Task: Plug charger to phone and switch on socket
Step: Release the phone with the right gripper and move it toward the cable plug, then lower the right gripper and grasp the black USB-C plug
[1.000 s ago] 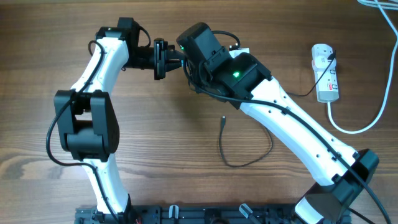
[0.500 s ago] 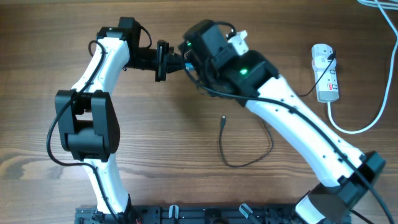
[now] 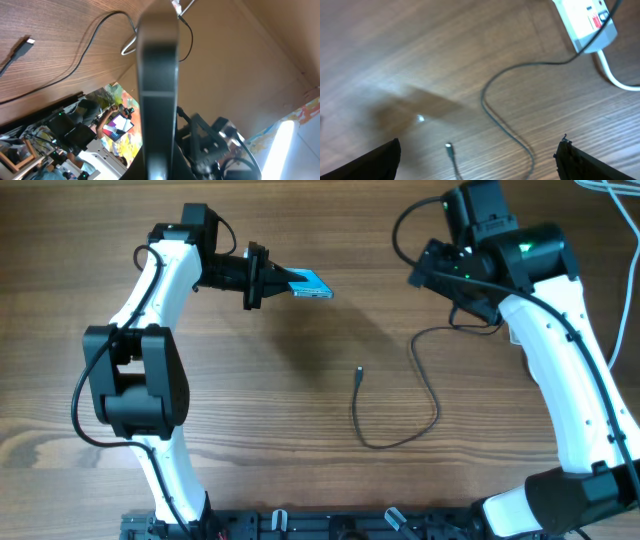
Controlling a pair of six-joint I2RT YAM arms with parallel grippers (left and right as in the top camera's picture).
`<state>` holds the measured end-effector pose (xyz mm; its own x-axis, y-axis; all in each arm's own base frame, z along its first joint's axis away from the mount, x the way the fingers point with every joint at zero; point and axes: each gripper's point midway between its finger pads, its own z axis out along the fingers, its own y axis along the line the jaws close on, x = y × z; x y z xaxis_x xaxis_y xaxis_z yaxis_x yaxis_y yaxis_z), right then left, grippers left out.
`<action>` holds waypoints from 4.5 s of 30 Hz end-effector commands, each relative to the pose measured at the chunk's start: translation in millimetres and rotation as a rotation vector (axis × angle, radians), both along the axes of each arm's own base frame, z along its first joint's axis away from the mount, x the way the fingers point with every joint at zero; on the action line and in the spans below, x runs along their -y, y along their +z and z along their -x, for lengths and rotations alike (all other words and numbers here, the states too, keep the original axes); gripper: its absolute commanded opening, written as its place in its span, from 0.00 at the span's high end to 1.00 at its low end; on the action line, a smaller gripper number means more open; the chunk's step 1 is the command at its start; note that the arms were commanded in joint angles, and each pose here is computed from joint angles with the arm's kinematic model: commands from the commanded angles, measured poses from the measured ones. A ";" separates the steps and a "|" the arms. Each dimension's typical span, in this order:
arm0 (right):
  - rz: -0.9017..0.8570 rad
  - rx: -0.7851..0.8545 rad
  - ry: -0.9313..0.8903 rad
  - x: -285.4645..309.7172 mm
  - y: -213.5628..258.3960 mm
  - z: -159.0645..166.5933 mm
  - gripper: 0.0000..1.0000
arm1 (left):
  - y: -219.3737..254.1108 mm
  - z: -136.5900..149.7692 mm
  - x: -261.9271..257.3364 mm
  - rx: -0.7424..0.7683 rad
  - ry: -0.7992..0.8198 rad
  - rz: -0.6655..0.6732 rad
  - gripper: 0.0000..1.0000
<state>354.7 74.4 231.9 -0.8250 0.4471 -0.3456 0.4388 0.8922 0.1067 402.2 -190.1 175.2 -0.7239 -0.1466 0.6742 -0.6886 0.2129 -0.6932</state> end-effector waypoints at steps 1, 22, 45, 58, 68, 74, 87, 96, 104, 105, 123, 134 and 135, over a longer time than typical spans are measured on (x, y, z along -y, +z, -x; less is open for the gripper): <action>-0.023 -0.087 0.054 -6.6 -28.2 11.5 0.00 | 21.3 -0.3 0.1 0.079 -0.007 0.032 0.96; -0.244 -0.252 0.160 -46.3 -145.7 45.5 0.01 | 3.4 -5.8 -5.1 0.134 -0.006 -0.078 0.96; -0.230 -0.275 0.257 -83.1 -166.0 50.3 0.25 | 61.3 6.4 4.2 0.056 -0.022 0.268 0.96; -0.179 -0.328 0.287 -103.8 -200.2 68.7 0.49 | 61.2 -8.7 -29.9 0.067 0.062 0.264 0.96; -0.023 -0.335 0.337 -114.3 -223.5 78.6 0.47 | 60.7 -13.7 -43.3 0.073 0.095 0.260 0.96; 0.013 -0.379 0.366 -114.9 -220.3 75.7 0.48 | 60.8 -14.3 -43.4 0.081 0.094 0.260 0.96; 0.017 -0.342 0.358 -136.3 -224.8 75.7 0.52 | 60.7 -14.3 -43.4 0.084 0.093 0.260 0.96; 0.089 -0.365 0.309 -126.2 -247.3 74.7 0.58 | 60.7 -14.3 -43.4 0.084 0.093 0.260 0.96; 0.078 -0.387 0.312 -128.7 -255.6 77.5 0.69 | 60.7 -14.2 -43.4 0.102 0.091 0.260 0.96; 0.062 -0.396 0.313 -131.0 -255.7 79.4 0.70 | 60.7 -14.2 -43.4 0.102 0.091 0.260 0.96; 0.048 -0.427 0.300 -130.8 -255.5 86.2 0.82 | 60.7 -14.2 -43.4 0.102 0.091 0.260 0.96; 0.053 -0.426 0.299 -130.0 -255.5 86.0 0.85 | 60.7 -14.2 -43.4 0.102 0.091 0.260 0.96; 0.054 -0.428 0.298 -129.8 -255.4 86.3 0.85 | 60.7 -14.2 -43.4 0.102 0.091 0.260 0.96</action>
